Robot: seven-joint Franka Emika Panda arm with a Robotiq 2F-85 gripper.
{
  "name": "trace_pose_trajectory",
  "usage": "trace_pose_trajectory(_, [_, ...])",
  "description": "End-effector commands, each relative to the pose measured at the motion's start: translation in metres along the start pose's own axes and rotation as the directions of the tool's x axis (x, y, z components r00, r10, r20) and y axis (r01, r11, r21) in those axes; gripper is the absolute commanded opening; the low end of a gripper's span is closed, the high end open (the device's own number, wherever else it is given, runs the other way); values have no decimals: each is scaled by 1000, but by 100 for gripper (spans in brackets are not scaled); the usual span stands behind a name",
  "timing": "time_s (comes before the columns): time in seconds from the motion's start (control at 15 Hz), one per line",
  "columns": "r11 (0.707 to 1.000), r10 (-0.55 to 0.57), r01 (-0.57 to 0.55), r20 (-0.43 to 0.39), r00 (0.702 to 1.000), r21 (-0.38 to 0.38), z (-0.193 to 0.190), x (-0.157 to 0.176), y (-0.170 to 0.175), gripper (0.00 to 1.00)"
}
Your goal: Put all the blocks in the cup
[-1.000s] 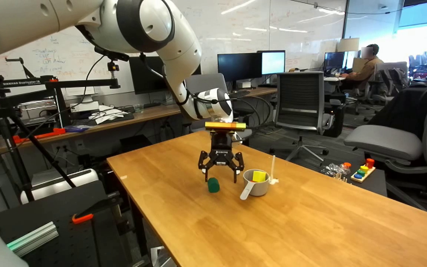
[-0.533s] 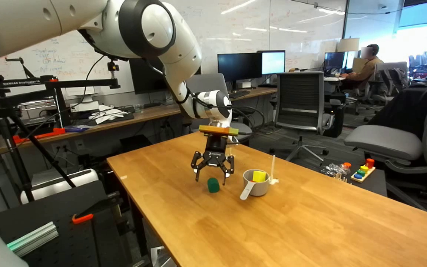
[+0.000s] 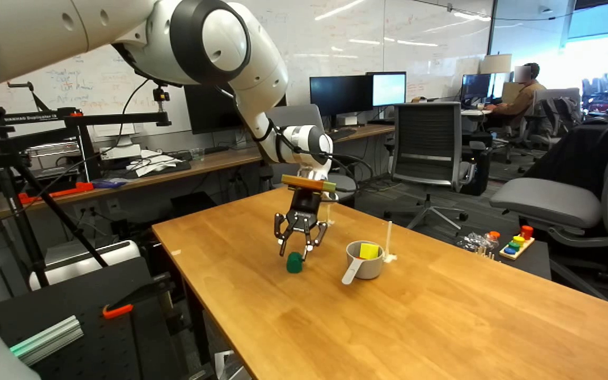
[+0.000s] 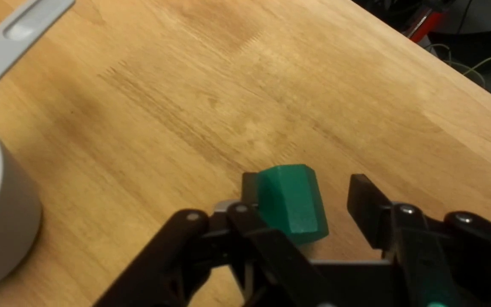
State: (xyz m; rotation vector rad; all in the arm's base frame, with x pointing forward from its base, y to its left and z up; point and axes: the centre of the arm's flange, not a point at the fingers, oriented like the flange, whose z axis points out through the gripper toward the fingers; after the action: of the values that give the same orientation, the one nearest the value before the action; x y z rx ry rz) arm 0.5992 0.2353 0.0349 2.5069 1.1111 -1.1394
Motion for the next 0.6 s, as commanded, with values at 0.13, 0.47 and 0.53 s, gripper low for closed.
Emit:
trace_pose_trajectory(0.13, [998, 35, -33, -38, 999, 45, -5, 1, 11, 15])
trace_pose_trajectory(0.47, [996, 56, -53, -40, 998, 77, -6, -4, 18, 62])
trace_pose_trajectory(0.53, [996, 57, -54, -38, 998, 73, -6, -4, 18, 62])
